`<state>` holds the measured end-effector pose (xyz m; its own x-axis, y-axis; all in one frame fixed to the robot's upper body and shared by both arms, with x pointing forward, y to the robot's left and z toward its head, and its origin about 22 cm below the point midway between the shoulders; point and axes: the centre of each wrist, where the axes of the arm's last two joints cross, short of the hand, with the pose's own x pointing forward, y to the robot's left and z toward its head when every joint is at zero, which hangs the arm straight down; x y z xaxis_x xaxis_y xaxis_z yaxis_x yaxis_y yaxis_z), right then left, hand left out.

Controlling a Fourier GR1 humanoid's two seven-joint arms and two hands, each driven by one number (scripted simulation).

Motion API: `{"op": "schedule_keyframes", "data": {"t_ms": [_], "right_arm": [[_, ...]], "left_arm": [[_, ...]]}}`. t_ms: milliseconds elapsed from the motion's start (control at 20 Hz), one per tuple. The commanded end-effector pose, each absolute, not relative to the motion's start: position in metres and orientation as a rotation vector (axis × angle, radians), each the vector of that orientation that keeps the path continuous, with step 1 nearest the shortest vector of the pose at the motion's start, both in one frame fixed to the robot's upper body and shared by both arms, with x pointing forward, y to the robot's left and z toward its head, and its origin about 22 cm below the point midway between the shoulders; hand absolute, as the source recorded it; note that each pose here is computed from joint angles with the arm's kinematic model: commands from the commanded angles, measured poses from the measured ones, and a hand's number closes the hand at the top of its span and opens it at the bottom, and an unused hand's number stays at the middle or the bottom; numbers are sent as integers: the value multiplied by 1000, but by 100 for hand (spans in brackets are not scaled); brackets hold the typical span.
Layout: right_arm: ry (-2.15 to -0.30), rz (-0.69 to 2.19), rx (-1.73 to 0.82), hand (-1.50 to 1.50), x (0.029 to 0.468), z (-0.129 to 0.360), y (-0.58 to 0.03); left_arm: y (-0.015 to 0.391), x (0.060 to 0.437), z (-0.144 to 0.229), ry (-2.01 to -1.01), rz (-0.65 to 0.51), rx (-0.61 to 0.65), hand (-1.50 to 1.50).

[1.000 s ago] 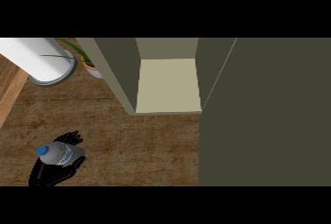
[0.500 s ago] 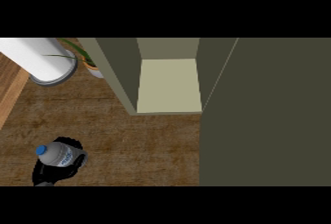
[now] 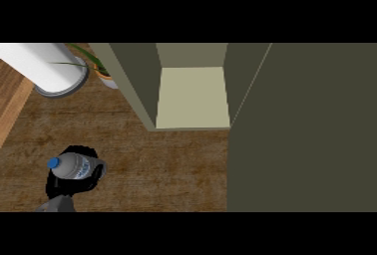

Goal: Pick up the bottled water, place it into the cabinet and close the cabinet

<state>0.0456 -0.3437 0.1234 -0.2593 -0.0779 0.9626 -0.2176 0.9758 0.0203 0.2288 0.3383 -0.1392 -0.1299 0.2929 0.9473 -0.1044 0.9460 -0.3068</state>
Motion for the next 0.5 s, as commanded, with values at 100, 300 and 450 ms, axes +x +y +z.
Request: {"op": "schedule_keyframes", "data": {"t_ms": [100, 300, 450], "right_arm": [[-1895, 156, 250, -150, 36, 165, -318], [-1891, 160, 262, -150, 37, 163, -324], [-1895, 148, 262, -150, 31, 166, -319]], "left_arm": [[332, 243, -124, -1749, 267, -168, 150], [293, 271, -103, -1733, 208, -247, 150], [264, 271, -95, -1765, 207, -254, 150]]}}
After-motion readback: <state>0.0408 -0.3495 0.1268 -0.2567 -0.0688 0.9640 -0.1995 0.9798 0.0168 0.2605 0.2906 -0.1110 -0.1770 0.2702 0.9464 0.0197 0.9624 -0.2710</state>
